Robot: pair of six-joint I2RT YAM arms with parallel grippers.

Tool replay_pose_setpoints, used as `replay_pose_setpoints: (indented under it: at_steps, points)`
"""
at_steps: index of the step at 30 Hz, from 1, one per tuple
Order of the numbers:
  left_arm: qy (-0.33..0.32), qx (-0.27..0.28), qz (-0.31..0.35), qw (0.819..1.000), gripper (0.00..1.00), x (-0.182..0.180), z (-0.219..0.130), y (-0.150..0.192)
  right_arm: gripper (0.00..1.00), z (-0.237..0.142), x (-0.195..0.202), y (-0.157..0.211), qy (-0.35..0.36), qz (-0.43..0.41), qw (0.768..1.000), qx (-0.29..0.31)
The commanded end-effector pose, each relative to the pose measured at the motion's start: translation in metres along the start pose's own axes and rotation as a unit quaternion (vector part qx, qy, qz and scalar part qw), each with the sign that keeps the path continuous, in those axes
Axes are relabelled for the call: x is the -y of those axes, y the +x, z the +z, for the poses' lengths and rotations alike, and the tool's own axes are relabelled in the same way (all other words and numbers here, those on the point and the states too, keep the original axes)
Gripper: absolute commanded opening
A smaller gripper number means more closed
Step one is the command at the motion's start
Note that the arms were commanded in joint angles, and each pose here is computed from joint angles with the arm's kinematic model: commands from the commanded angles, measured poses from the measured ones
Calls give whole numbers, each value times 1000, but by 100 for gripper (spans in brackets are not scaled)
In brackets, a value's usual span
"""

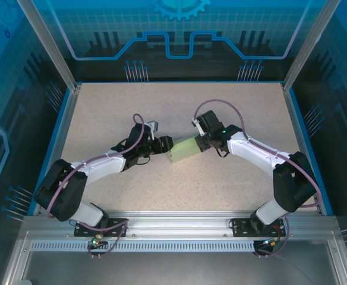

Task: Fold the paper box

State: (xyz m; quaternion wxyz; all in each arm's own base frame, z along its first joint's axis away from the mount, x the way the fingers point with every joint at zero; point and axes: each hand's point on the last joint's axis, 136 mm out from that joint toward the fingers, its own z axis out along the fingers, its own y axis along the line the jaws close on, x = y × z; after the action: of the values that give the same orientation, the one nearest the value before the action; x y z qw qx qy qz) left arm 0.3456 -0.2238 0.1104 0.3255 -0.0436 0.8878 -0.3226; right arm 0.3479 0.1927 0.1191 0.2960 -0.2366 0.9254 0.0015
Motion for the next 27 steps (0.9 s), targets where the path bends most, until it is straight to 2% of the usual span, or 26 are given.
replay_pose_setpoints:
  at_steps: [1, 8, 16, 27]
  points:
    - [7, 17, 9, 1000, 69, 7, -7, -9, 0, -1, -11, 13, -13, -11, 1000, -25]
    - [30, 9, 9, 999, 71, 18, -7, -10, 0, -1, -10, 13, -9, -11, 1000, -25]
    - [28, -23, 2, 999, 71, 10, 2, 13, 0, 0, -10, 12, -9, -11, 1000, -27]
    - [-27, -58, 37, 997, 71, -16, 15, 53, 1, 0, -10, 12, -9, -9, 1000, -27]
